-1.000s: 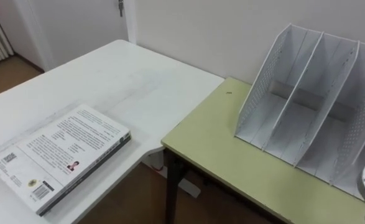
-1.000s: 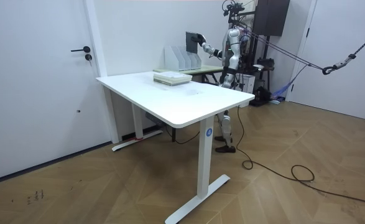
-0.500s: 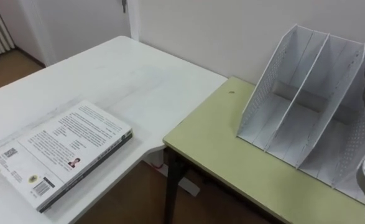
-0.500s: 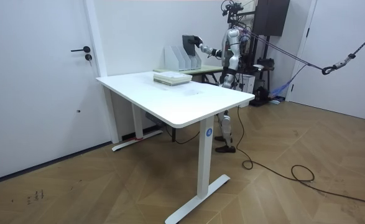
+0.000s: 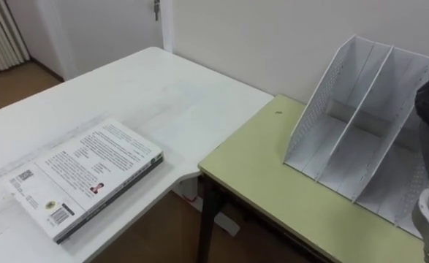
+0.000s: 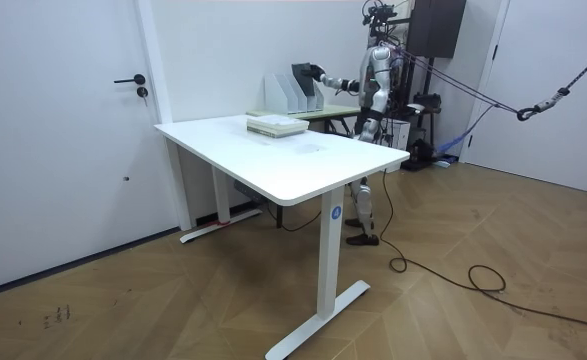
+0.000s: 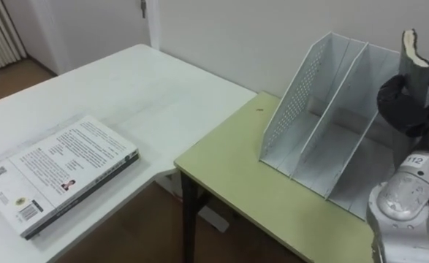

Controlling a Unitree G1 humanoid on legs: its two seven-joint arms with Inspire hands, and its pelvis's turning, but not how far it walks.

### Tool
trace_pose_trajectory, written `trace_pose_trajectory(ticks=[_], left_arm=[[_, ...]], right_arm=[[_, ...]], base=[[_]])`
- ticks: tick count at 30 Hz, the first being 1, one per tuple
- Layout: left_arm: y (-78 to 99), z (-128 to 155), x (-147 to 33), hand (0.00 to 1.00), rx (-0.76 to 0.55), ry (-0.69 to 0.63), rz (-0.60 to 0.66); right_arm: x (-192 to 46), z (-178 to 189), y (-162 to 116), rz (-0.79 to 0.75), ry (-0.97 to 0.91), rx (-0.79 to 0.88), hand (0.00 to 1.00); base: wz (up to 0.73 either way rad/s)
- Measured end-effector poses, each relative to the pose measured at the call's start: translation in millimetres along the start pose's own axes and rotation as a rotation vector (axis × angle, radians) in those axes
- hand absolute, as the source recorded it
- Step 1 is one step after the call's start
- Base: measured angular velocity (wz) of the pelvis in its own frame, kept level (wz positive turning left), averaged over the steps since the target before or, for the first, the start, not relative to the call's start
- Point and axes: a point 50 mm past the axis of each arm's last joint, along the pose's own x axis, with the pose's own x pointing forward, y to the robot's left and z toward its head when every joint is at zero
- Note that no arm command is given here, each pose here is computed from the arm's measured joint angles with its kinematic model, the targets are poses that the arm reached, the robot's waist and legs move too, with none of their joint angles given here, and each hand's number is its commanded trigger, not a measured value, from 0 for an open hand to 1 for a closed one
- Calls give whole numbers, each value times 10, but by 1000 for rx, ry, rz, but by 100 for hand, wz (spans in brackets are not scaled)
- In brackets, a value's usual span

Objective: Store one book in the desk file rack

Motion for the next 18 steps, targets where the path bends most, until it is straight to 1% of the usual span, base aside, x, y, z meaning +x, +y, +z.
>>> trace_pose_trajectory(ticks=[5, 10, 14, 15, 16, 17, 18], left_arm=[[4, -7, -4, 0, -9, 11, 2], [-8, 23, -2, 0, 24, 17, -5], [-1, 33, -4, 0, 49, 24, -1], [0, 31, -4, 0, 47, 27, -1], [1, 30, -4, 0, 46, 30, -1], [1, 30, -4, 0, 46, 31, -1], [0, 30, -4, 0, 46, 31, -1]], right_arm=[[70, -101, 6, -16, 106, 28, 100], [147, -79, -21, -29, 105, 9, 100], [172, -63, 6, -25, 124, 41, 100], [182, -65, 12, -22, 133, 45, 83], [187, -73, 11, -18, 140, 43, 63], [188, -79, 11, -17, 144, 43, 0], [191, -88, 15, -16, 151, 44, 0]], base=[[0], [0], [0], [0], [0], [3], [5]])
